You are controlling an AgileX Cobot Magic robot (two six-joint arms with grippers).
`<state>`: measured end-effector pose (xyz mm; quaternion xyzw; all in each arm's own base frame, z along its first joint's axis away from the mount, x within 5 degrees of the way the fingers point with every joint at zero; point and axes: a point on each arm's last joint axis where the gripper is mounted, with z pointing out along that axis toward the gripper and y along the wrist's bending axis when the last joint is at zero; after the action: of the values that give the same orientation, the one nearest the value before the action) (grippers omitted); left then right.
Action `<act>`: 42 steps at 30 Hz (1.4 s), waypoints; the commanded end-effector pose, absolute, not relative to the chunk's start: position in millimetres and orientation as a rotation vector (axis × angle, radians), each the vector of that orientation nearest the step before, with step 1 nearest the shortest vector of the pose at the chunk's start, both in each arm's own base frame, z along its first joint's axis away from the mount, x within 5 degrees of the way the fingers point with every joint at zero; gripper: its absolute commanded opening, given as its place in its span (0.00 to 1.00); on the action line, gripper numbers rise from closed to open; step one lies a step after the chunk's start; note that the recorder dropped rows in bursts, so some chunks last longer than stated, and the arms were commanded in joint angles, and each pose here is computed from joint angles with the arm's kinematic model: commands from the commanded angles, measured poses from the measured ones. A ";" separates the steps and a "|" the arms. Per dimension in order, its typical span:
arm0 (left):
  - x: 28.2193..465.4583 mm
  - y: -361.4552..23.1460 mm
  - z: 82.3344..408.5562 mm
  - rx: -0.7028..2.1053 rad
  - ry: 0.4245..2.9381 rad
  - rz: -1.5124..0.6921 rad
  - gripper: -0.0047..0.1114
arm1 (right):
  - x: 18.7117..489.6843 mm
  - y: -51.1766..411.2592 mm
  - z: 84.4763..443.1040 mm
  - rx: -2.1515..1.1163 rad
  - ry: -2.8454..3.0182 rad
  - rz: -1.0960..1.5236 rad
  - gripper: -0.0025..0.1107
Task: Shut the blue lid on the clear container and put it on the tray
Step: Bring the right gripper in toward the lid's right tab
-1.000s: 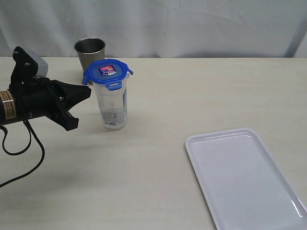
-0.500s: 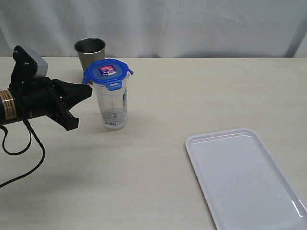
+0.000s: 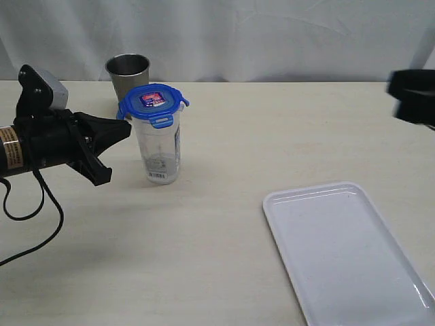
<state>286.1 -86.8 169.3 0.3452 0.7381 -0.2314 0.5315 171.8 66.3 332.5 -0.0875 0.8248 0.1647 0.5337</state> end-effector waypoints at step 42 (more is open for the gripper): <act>292.3 -90.3 154.2 0.857 1.751 -0.546 0.04 | 426.6 194.7 226.1 -1.140 1.818 0.658 0.06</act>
<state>290.4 -87.7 151.6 0.3588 0.7396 -0.2291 0.5213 427.4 193.6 226.4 -0.4561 0.7315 0.2557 0.4376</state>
